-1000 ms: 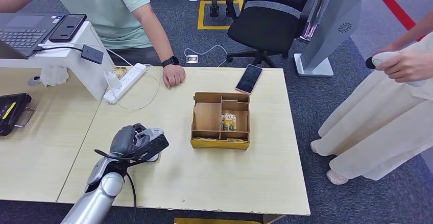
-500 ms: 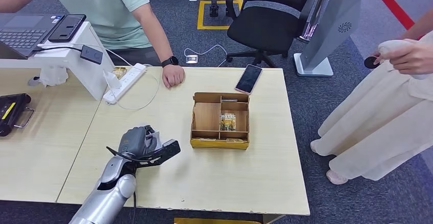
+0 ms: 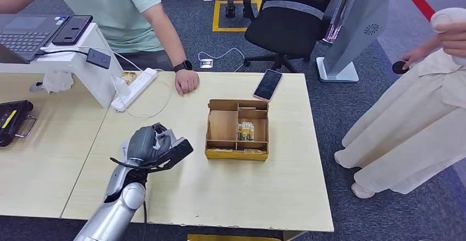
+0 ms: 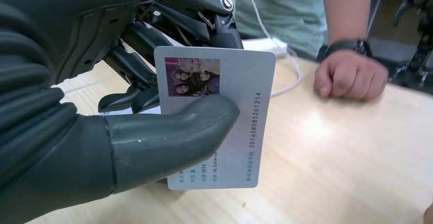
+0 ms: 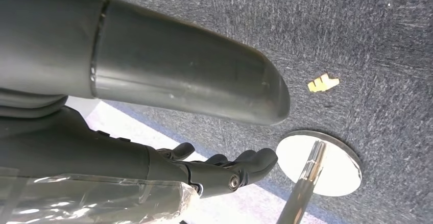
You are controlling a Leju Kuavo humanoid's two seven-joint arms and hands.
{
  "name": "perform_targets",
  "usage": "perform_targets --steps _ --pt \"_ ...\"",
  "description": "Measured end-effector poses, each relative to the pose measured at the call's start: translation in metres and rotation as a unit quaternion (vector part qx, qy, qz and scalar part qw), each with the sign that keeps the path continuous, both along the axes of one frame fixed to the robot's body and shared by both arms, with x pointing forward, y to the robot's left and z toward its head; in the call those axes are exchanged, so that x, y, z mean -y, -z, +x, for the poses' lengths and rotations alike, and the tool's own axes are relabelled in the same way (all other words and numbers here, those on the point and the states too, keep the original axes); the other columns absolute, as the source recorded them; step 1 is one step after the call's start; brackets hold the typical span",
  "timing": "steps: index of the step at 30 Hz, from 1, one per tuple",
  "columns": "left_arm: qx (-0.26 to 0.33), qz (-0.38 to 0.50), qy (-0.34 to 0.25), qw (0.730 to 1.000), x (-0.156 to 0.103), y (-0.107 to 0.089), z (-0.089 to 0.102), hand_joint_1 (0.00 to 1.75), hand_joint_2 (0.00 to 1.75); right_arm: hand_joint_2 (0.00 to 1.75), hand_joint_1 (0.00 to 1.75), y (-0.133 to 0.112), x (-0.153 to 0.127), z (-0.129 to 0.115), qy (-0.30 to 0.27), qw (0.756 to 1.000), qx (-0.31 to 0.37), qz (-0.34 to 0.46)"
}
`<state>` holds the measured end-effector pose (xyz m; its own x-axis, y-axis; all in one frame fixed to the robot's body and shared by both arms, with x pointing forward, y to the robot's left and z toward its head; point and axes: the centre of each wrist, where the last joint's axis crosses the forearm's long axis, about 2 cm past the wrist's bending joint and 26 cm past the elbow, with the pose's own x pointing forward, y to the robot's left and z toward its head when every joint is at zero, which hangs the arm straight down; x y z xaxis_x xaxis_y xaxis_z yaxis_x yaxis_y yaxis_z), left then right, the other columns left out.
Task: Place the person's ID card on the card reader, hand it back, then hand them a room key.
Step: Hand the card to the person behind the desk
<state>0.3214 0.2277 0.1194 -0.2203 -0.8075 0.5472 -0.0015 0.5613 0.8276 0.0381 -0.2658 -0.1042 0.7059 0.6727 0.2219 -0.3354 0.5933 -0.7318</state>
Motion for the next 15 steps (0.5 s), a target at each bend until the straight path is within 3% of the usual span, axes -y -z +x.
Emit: perform_targets --steps 10,15 --pt "0.174 -0.003 -0.032 0.984 0.01 -0.025 0.003 1.75 1.75 0.0 0.0 0.0 -0.002 0.001 0.001 1.0 0.0 0.0" --pt "0.203 0.001 -0.041 0.978 0.017 -0.03 0.011 1.75 1.75 0.0 0.0 -0.001 -0.003 0.003 -0.006 1.0 0.002 0.0"
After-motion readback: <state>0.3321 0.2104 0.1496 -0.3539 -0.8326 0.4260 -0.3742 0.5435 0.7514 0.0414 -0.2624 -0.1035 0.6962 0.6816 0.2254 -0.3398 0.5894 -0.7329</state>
